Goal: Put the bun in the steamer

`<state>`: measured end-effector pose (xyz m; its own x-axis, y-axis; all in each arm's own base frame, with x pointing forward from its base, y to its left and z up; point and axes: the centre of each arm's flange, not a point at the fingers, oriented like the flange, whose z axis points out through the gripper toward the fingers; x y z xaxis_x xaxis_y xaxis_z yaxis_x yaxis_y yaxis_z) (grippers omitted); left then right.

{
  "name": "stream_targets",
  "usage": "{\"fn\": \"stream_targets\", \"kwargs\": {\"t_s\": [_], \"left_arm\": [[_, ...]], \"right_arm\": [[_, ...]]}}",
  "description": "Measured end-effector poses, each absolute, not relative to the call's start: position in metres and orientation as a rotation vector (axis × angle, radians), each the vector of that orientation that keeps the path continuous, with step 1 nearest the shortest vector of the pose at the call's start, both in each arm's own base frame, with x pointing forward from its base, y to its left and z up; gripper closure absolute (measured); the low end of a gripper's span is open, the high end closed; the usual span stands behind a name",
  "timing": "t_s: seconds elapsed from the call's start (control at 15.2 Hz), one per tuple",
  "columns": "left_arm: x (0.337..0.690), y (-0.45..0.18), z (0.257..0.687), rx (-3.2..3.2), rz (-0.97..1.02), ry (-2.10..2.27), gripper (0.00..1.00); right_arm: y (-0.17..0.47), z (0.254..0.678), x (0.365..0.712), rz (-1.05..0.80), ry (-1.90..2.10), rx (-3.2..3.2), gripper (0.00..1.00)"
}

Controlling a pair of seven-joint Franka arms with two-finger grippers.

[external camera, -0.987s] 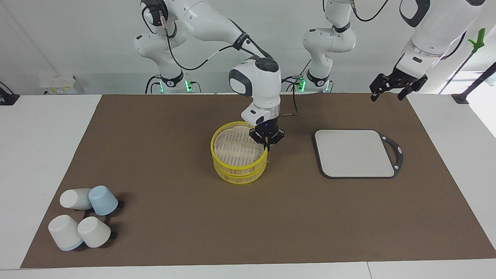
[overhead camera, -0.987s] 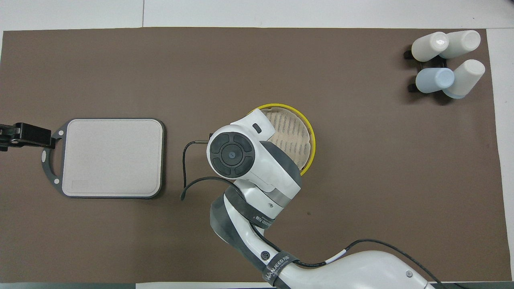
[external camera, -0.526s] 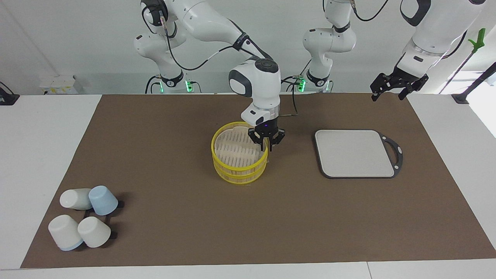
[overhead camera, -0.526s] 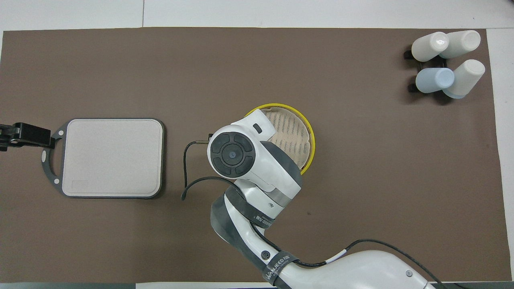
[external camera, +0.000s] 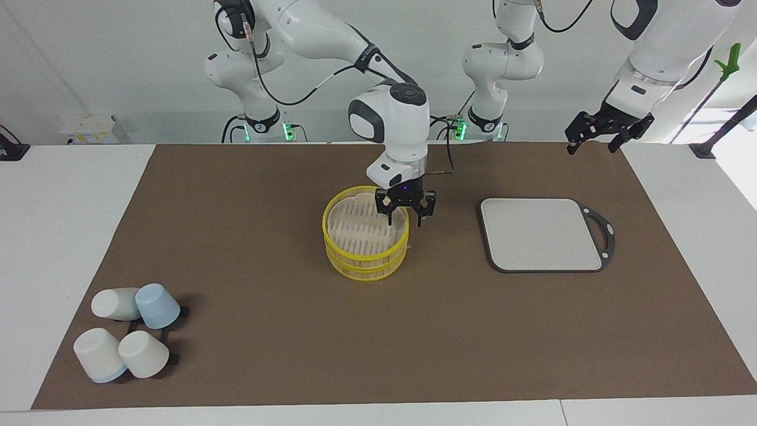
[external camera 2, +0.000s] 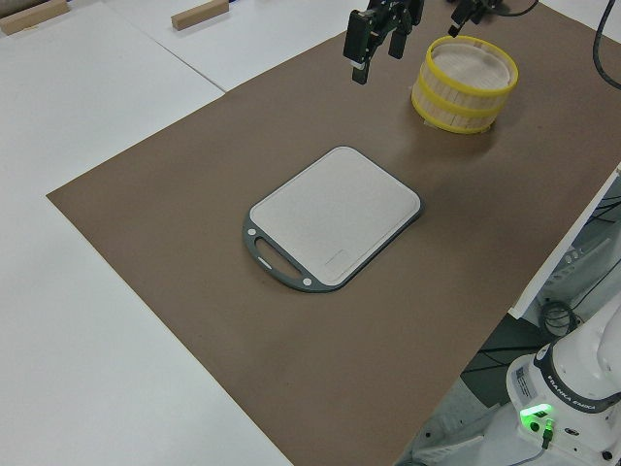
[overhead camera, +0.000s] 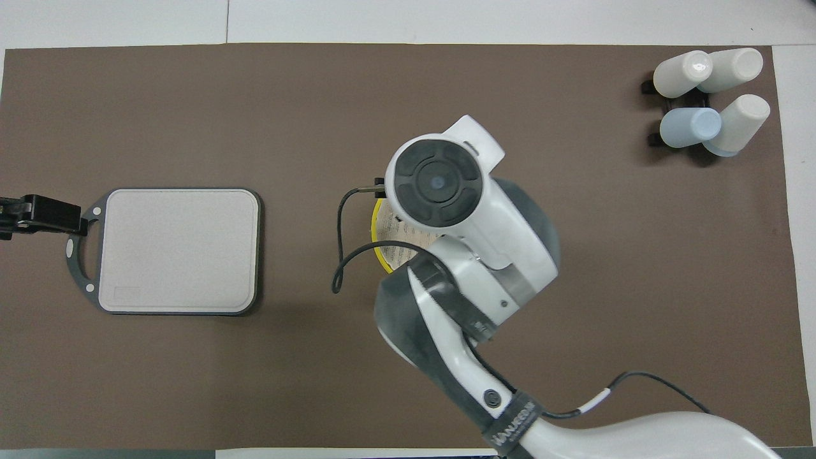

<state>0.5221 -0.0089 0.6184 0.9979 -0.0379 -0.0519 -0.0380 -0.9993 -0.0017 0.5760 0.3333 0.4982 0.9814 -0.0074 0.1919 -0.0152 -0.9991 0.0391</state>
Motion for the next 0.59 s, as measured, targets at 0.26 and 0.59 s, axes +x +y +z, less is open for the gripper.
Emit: {"fn": "stream_targets", "kwargs": {"t_s": [0.26, 0.59], "left_arm": [[0.522, -0.009, 0.618, -3.137, 0.081, 0.06, 0.0], [0.522, -0.009, 0.618, -3.143, 0.08, 0.059, 0.0]], "right_arm": [[0.196, 0.557, 0.597, 0.2, 0.174, 3.062, 0.0], [0.045, 0.593, 0.591, 0.061, 0.243, 3.069, 0.0]]}}
